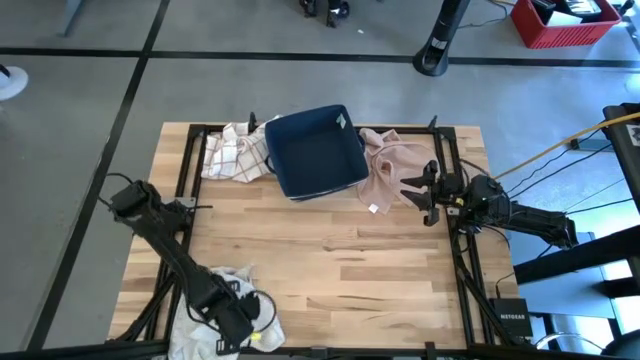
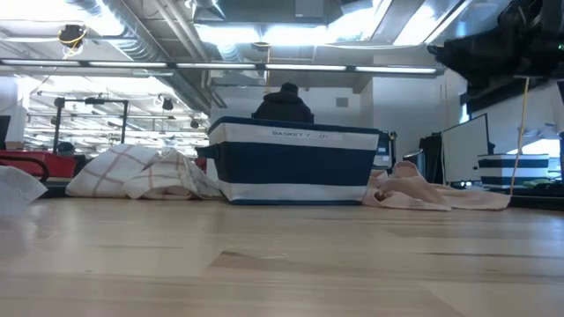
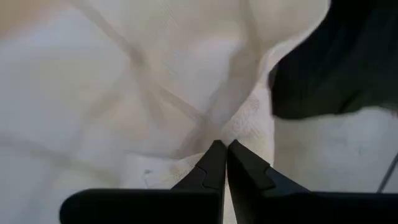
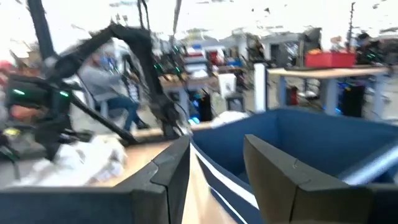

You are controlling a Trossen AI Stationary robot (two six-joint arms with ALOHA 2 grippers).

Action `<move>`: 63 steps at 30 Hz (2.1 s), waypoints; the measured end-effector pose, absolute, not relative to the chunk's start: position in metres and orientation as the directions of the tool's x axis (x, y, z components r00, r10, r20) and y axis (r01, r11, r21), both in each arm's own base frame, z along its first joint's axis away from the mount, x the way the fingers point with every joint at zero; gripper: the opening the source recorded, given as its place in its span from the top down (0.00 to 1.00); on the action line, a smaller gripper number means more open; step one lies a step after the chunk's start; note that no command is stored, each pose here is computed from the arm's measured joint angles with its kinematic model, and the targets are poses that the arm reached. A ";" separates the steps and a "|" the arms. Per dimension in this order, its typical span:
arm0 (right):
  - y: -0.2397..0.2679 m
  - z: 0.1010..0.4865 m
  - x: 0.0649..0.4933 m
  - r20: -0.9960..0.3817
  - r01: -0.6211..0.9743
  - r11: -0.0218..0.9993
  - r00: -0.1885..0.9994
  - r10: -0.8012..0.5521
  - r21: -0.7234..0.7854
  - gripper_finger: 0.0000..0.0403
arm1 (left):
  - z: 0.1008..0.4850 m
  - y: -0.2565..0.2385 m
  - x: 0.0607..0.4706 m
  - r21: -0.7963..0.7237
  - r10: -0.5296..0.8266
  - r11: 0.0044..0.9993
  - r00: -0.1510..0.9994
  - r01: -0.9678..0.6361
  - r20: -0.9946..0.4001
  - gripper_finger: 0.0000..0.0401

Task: Fold towel
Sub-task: Fold the white with gray pattern towel on the table

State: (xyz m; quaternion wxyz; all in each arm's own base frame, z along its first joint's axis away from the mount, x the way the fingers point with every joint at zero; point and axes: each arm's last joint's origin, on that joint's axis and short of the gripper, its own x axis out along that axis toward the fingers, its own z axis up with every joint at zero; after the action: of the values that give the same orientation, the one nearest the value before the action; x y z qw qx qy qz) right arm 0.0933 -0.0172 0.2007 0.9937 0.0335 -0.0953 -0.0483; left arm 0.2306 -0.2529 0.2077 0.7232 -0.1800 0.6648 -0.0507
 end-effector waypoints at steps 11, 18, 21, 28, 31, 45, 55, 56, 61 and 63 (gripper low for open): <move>-0.016 0.212 0.101 0.217 -0.008 0.998 0.976 -0.006 0.064 0.62 | 0.319 -0.175 0.247 -0.150 -0.056 0.973 0.452 -0.175 -0.890 1.00; -0.020 0.241 0.120 0.141 -0.030 0.997 0.990 0.019 0.072 0.62 | 0.370 -0.127 0.261 0.050 0.156 0.983 0.658 -0.177 -0.737 1.00; -0.022 0.257 0.133 0.112 -0.031 0.997 0.993 0.023 0.068 0.62 | 0.386 -0.111 0.267 0.149 0.249 0.968 0.694 -0.202 -0.676 1.00; -0.030 0.273 0.171 0.008 -0.022 0.996 1.000 0.022 0.087 0.62 | 0.409 -0.080 0.286 0.299 0.405 0.911 0.754 -0.284 -0.516 1.00; -0.034 0.271 0.187 -0.048 -0.017 0.995 0.999 0.022 0.100 0.62 | 0.417 -0.069 0.293 0.352 0.474 0.872 0.766 -0.341 -0.434 1.00; -0.025 0.258 0.240 -0.311 -0.236 0.947 0.903 0.297 0.218 0.37 | 0.438 -0.031 0.307 0.430 0.662 0.728 0.711 -0.535 -0.237 1.00; 0.019 0.224 0.263 -0.462 -0.088 0.984 0.874 0.151 0.154 0.42 | 0.438 -0.021 0.309 0.409 0.686 0.712 0.689 -0.571 -0.233 0.99; 0.023 0.221 0.266 -0.466 -0.084 0.983 0.871 0.153 0.165 0.43 | 0.438 -0.021 0.309 0.410 0.686 0.712 0.689 -0.570 -0.232 0.99; 0.043 0.207 0.280 -0.437 -0.102 0.964 0.876 0.204 0.245 0.44 | 0.438 -0.021 0.309 0.408 0.686 0.712 0.689 -0.571 -0.233 0.99; 0.049 0.200 0.286 -0.426 -0.077 0.963 0.886 0.185 0.259 0.44 | 0.438 -0.021 0.309 0.409 0.686 0.712 0.689 -0.571 -0.233 0.99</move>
State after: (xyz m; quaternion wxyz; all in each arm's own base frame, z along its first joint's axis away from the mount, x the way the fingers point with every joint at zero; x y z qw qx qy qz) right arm 0.2858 0.0490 0.2004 0.9637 0.1184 0.2293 0.0679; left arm 0.3086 -0.0209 0.4381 0.9061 0.1537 0.1873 0.3469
